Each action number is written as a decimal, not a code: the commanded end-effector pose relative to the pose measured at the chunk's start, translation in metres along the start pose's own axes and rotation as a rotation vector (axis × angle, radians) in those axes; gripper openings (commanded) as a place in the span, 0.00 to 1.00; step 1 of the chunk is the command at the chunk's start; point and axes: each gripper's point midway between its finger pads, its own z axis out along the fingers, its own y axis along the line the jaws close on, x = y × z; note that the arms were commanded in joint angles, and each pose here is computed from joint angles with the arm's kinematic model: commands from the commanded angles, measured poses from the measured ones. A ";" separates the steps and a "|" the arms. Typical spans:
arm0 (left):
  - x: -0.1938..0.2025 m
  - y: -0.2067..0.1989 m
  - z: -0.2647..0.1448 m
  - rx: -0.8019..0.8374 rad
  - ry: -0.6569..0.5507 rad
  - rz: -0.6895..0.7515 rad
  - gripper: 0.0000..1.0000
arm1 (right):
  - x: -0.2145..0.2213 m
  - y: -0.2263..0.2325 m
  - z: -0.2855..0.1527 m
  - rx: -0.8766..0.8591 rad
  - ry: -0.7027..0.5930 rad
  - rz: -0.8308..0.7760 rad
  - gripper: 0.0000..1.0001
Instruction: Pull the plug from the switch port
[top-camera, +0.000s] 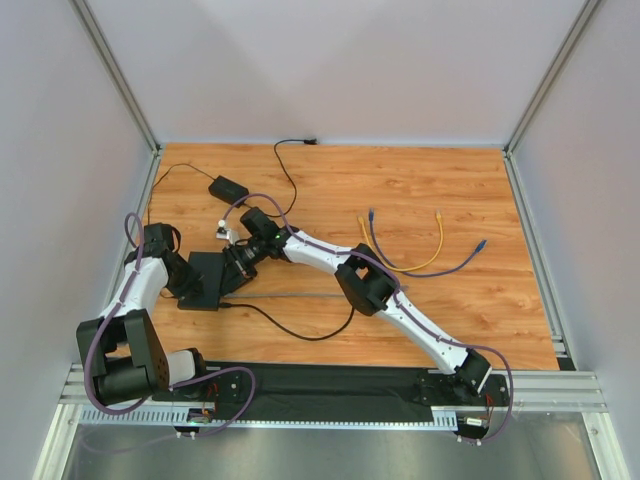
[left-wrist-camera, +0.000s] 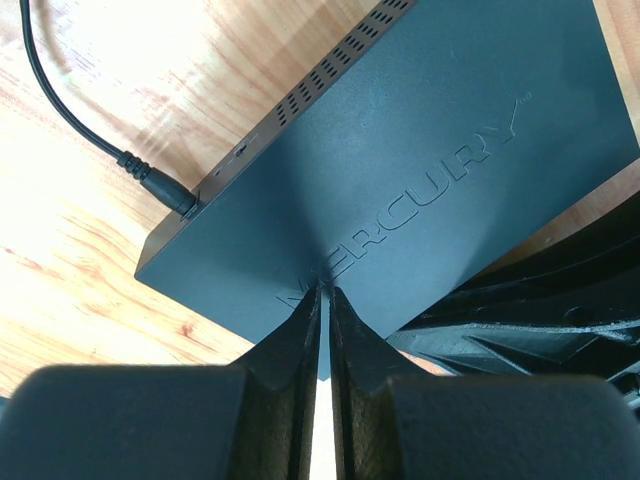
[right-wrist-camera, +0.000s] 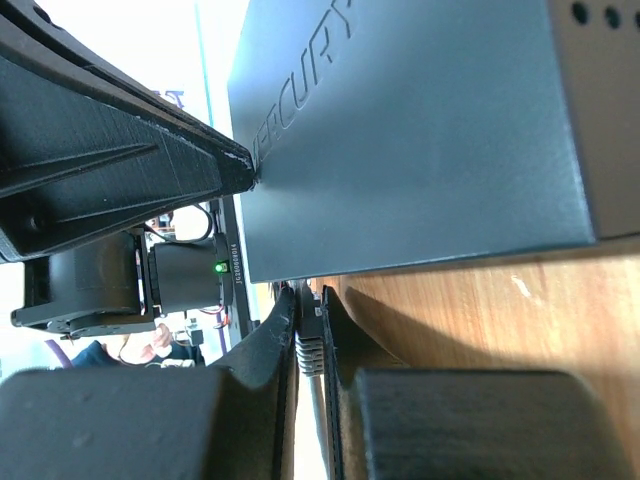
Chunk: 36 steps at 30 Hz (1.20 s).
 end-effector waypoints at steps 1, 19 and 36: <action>0.007 0.009 0.006 -0.036 0.021 0.009 0.14 | 0.008 -0.020 0.006 0.041 0.014 0.063 0.00; 0.008 0.015 0.013 -0.088 0.042 0.005 0.15 | -0.003 -0.013 -0.039 0.201 -0.029 -0.063 0.00; -0.023 -0.023 -0.044 0.090 -0.124 0.052 0.15 | -0.082 0.032 -0.253 0.671 -0.571 -0.246 0.00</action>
